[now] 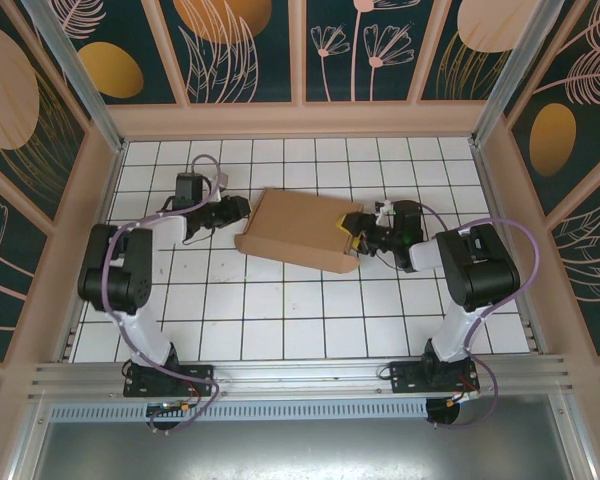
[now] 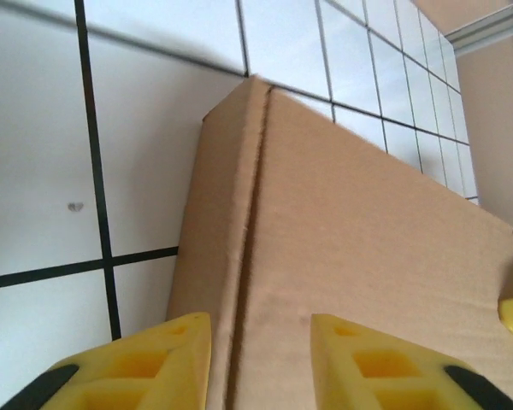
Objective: Fold the paper box
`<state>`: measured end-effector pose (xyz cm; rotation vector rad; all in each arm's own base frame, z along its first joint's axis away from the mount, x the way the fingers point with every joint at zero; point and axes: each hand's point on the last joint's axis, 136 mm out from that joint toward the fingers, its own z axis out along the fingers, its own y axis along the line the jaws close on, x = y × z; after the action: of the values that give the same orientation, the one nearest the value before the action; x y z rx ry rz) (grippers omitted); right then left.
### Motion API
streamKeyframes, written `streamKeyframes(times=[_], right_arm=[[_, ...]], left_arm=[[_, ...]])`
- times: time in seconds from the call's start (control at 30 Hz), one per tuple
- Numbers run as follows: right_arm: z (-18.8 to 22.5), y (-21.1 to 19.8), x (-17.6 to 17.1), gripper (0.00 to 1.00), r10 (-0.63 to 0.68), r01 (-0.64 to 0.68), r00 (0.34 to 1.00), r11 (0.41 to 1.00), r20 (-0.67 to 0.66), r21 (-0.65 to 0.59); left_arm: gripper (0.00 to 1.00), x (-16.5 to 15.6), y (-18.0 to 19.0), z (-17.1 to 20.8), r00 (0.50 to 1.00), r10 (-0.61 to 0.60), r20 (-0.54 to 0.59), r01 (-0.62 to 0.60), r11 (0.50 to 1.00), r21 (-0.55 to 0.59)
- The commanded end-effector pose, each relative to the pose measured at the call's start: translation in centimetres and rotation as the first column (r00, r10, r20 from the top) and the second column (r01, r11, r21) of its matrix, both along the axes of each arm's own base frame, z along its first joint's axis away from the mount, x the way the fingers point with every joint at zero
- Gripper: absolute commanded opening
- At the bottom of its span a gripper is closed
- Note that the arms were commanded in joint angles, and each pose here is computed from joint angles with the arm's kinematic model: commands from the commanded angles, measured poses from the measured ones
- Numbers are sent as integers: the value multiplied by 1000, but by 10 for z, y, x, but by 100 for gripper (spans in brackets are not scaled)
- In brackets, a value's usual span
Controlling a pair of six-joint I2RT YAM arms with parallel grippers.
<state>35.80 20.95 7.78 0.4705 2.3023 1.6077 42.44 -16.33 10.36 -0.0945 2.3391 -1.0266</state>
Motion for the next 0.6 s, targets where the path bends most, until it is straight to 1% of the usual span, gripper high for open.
streamKeyframes(times=[0.0,0.07,0.1,0.17,0.2,0.23,0.3,0.37,0.4,0.47,0.5,0.53,0.57], right_arm=[[4,-1,-4,45,7,-6,1000,999,-16,35],[5,-3,-5,45,0,1,1000,999,-25,47],[6,-4,-5,45,-2,4,999,999,-35,54],[13,-3,-6,45,7,-4,999,996,-32,83],[17,-3,-6,45,11,-8,1000,996,-30,94],[20,-2,-6,45,14,-10,999,995,-34,103],[27,-1,-6,46,20,-14,999,992,-42,125],[37,-2,-6,46,19,-13,999,988,-37,153],[42,-1,-6,46,23,-17,999,986,-35,163],[51,0,-6,46,27,-21,999,983,-29,184],[55,1,-7,46,30,-24,999,981,-26,193],[59,2,-7,46,34,-29,999,979,-22,204],[63,2,-7,46,37,-32,999,977,-20,213]], left_arm=[[41,0,16,43,981,40,191,-76,980,184],[43,-9,-1,67,955,-33,295,-47,965,259],[43,-17,-14,74,937,-91,338,-18,952,305],[44,-37,-45,85,880,-225,419,41,913,406],[44,-47,-59,86,846,-296,443,85,896,436],[45,-58,-71,87,805,-366,467,114,868,483],[46,-74,-82,83,737,-483,472,142,794,591],[48,-90,-87,79,646,-608,461,162,700,696],[49,-95,-87,78,616,-642,457,155,667,728],[52,-96,-82,79,577,-686,443,120,608,785],[52,-95,-80,78,568,-701,430,104,580,808],[53,-94,-80,76,557,-723,410,95,545,833],[53,-96,-81,73,534,-754,383,99,505,857]])
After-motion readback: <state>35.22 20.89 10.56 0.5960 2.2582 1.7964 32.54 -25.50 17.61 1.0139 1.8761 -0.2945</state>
